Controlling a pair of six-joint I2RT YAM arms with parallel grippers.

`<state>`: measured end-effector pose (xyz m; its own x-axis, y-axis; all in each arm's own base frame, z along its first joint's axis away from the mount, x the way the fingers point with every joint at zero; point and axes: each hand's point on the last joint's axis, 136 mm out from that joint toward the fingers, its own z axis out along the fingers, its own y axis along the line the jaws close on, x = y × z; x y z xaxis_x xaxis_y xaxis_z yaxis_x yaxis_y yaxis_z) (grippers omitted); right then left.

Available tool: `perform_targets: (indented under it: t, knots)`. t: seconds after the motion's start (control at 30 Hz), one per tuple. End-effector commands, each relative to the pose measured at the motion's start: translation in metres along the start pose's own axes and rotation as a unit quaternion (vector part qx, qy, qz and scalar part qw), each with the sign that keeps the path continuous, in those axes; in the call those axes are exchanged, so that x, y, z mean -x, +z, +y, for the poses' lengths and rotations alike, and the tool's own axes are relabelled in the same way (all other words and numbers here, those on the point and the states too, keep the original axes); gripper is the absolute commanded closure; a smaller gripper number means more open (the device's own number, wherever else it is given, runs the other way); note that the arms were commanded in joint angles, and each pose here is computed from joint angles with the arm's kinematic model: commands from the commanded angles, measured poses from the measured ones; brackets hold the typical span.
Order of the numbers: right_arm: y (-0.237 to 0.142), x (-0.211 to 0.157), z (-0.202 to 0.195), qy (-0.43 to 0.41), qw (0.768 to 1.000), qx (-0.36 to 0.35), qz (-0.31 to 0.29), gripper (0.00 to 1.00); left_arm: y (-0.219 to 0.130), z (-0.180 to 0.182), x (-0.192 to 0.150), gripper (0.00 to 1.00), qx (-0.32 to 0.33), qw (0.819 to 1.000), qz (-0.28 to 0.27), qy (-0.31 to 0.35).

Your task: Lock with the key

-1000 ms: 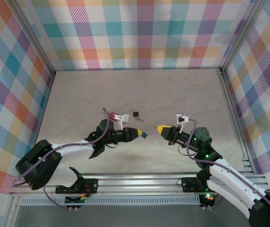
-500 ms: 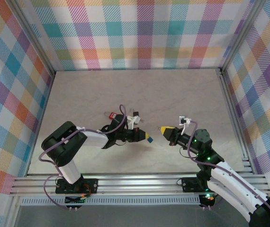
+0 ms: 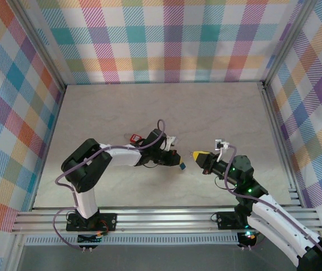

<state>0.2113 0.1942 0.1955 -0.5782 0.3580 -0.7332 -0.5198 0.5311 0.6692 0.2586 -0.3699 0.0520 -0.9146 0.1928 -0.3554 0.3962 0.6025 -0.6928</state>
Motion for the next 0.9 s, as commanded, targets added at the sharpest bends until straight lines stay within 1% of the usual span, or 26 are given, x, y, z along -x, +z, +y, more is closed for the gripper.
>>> perform_targets:
  t: [0.0, 0.17, 0.37, 0.4, 0.47, 0.6, 0.67, 0.8, 0.87]
  knots:
    - [-0.004, 0.002, -0.006, -0.011, 1.0, -0.015, -0.013, 1.0, 0.009, 0.006, -0.005, 1.0, 0.023, 0.999, 0.028, 0.013]
    - [-0.011, 0.005, -0.017, -0.007, 0.998, -0.049, -0.029, 1.0, 0.021, 0.009, 0.002, 1.0, 0.033, 0.998, 0.042, 0.017]
    - [-0.018, 0.008, -0.034, 0.002, 0.995, -0.093, -0.045, 1.0, 0.027, 0.014, 0.005, 1.0, 0.048, 0.997, 0.053, 0.027]
    - [-0.018, 0.008, -0.035, 0.003, 0.994, -0.098, -0.045, 1.0, 0.027, 0.016, 0.005, 0.98, 0.053, 0.997, 0.056, 0.029]
    - [-0.019, 0.007, -0.041, 0.011, 0.993, -0.111, -0.047, 1.0, 0.028, 0.018, 0.004, 0.88, 0.06, 0.996, 0.061, 0.032]
    - [-0.018, 0.005, -0.045, 0.018, 0.992, -0.12, -0.044, 1.0, 0.025, 0.02, 0.006, 0.78, 0.072, 0.995, 0.063, 0.041]
    - [-0.016, 0.004, -0.047, 0.022, 0.991, -0.122, -0.041, 1.0, 0.022, 0.019, 0.009, 0.74, 0.078, 0.994, 0.061, 0.047]
    - [-0.013, 0.0, -0.051, 0.028, 0.991, -0.125, -0.033, 1.0, 0.016, 0.013, 0.017, 0.71, 0.08, 0.994, 0.048, 0.056]
    - [-0.01, -0.003, -0.053, 0.031, 0.991, -0.126, -0.026, 1.0, 0.011, 0.007, 0.022, 0.67, 0.079, 0.994, 0.037, 0.06]
